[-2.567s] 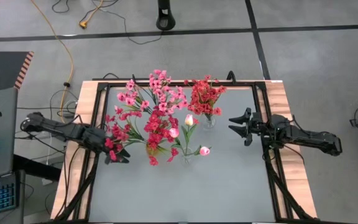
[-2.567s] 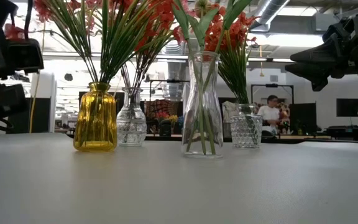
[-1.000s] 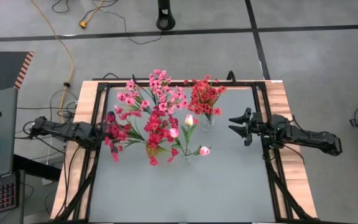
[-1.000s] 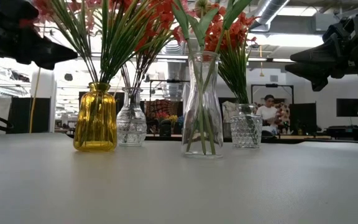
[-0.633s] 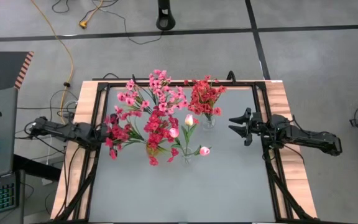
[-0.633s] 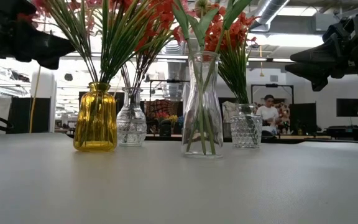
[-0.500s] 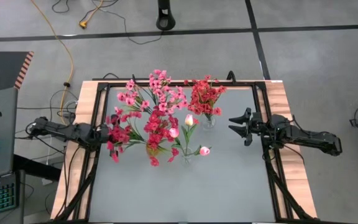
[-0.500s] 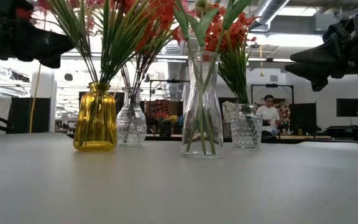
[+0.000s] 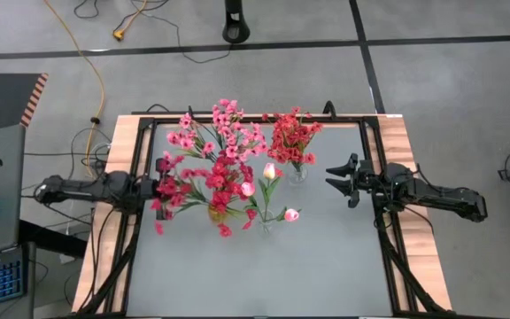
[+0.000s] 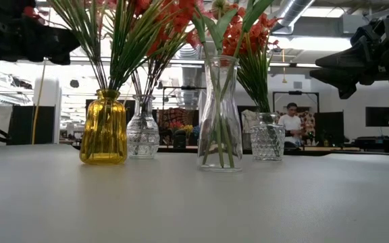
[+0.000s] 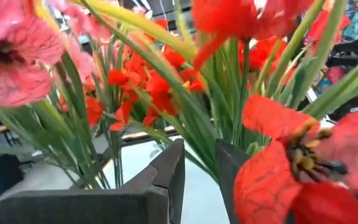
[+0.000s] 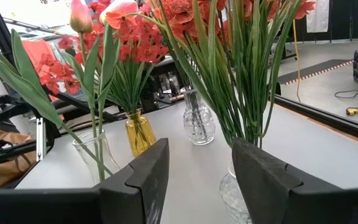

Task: Sort flowers into vase by color
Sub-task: Return to Home Position

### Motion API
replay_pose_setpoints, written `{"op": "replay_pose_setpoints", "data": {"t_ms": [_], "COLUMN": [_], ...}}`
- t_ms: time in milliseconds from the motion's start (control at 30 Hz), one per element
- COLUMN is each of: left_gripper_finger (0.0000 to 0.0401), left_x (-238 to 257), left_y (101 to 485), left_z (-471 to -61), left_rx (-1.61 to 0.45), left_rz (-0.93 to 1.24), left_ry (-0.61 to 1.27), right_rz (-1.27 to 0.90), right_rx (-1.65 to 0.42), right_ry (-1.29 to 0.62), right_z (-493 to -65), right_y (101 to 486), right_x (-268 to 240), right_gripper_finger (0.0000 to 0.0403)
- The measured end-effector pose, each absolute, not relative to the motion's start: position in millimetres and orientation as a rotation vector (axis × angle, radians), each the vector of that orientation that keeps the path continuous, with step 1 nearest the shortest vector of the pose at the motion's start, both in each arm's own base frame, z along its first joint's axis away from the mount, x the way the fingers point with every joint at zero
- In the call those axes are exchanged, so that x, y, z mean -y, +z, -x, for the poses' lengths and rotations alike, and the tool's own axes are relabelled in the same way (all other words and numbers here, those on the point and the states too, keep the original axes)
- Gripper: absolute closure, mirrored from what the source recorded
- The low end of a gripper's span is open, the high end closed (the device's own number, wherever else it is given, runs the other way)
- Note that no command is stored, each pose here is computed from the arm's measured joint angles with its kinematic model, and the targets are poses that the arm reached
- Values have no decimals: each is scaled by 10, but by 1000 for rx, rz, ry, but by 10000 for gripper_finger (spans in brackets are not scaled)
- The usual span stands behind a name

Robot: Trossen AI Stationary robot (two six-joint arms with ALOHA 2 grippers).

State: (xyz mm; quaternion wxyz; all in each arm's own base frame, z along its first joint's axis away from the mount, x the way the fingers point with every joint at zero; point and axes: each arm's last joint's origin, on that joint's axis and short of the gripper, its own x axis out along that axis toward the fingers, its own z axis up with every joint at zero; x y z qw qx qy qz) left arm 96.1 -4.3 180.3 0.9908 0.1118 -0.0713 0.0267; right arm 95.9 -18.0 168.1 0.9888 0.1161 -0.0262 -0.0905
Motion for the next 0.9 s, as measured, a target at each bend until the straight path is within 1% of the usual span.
{"op": "replay_pose_setpoints", "data": {"t_ms": [133, 267, 900], "left_gripper_finger": [324, 324, 324], "left_x": [10, -10, -12], "left_y": [1757, 1682, 1678], "left_z": [-969, -974, -980], "left_rx": [100, 24, 22], "left_rz": [-191, -123, -109], "left_ry": [16, 19, 23], "right_rz": [-233, -233, -233], "right_rx": [52, 53, 52], "right_ry": [-182, -182, -182], "right_z": [-959, -959, -959], "right_y": [1680, 1680, 1680], "right_x": [180, 180, 180], "right_gripper_finger": [201, 201, 201]}}
